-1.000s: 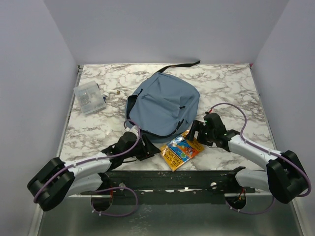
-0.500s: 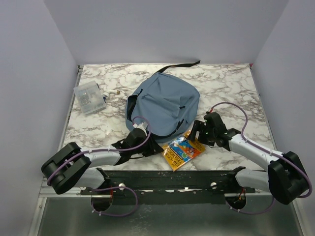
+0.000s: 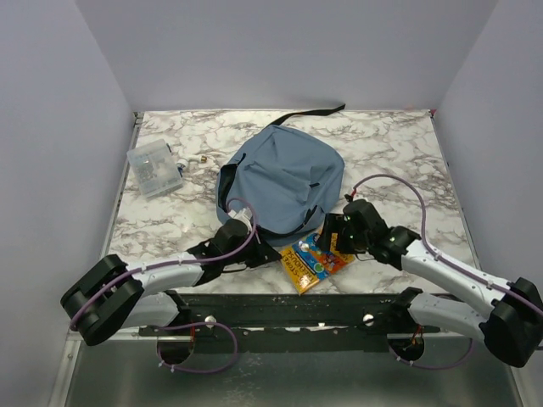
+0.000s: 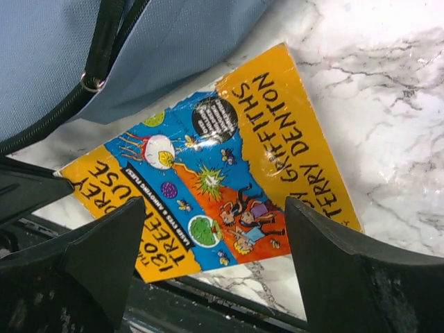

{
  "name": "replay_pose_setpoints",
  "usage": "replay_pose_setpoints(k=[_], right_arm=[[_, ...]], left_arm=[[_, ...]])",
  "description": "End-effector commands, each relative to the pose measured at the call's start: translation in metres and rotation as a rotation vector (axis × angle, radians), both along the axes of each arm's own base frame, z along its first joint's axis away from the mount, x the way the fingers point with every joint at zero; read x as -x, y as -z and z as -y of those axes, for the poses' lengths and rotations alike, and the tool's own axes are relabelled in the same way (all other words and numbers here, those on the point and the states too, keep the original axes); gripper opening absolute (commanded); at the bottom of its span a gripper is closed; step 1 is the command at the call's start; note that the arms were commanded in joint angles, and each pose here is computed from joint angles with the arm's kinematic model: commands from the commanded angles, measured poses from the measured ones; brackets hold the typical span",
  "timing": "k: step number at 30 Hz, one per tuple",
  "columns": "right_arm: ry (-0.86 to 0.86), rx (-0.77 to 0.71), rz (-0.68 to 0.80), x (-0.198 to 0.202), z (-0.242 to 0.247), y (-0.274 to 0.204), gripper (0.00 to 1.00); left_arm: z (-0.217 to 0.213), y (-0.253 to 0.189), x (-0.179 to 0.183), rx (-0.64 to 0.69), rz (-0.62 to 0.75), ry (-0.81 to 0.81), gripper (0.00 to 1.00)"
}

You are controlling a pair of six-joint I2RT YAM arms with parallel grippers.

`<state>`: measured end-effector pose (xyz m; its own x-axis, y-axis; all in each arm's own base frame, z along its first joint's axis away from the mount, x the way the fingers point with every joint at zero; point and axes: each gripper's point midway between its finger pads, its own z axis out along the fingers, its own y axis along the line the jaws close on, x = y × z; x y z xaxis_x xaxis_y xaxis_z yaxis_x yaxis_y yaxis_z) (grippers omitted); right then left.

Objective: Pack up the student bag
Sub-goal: Pick up the book from the center of the board.

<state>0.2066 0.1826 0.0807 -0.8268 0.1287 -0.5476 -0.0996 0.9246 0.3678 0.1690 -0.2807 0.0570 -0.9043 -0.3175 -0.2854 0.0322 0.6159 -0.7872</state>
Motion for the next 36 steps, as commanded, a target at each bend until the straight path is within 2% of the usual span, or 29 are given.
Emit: replay_pose_setpoints(k=[1, 5, 8, 12, 22, 27, 31, 36], right_arm=[[0.072, -0.086, -0.022, 0.014, -0.001, -0.013, 0.86], [0.209, -0.305, -0.063, 0.03, -0.004, -0.02, 0.88], [0.29, -0.404, -0.129, 0.044, -0.002, -0.012, 0.89], [0.315, -0.497, -0.175, 0.058, -0.002, -0.005, 0.88], [0.342, -0.641, -0.289, 0.07, -0.016, 0.012, 0.88], [0.387, -0.752, -0.338, 0.069, -0.023, 0.02, 0.87], [0.443, -0.882, -0.305, 0.053, -0.027, 0.011, 0.83], [0.518, -0.948, -0.328, 0.048, -0.025, 0.023, 0.79]], left_arm=[[0.011, -0.034, 0.003, 0.102, 0.004, 0.017, 0.0], [0.014, -0.054, 0.003, 0.164, 0.007, 0.009, 0.0], [0.017, -0.064, 0.002, 0.193, 0.002, 0.009, 0.0], [0.023, -0.075, 0.005, 0.229, -0.018, 0.026, 0.0], [0.029, -0.135, 0.008, 0.377, 0.025, 0.047, 0.0], [0.029, -0.137, 0.008, 0.387, 0.012, 0.041, 0.0], [0.03, -0.138, 0.008, 0.391, 0.007, 0.042, 0.0], [0.029, -0.14, 0.009, 0.399, 0.007, 0.042, 0.0]])
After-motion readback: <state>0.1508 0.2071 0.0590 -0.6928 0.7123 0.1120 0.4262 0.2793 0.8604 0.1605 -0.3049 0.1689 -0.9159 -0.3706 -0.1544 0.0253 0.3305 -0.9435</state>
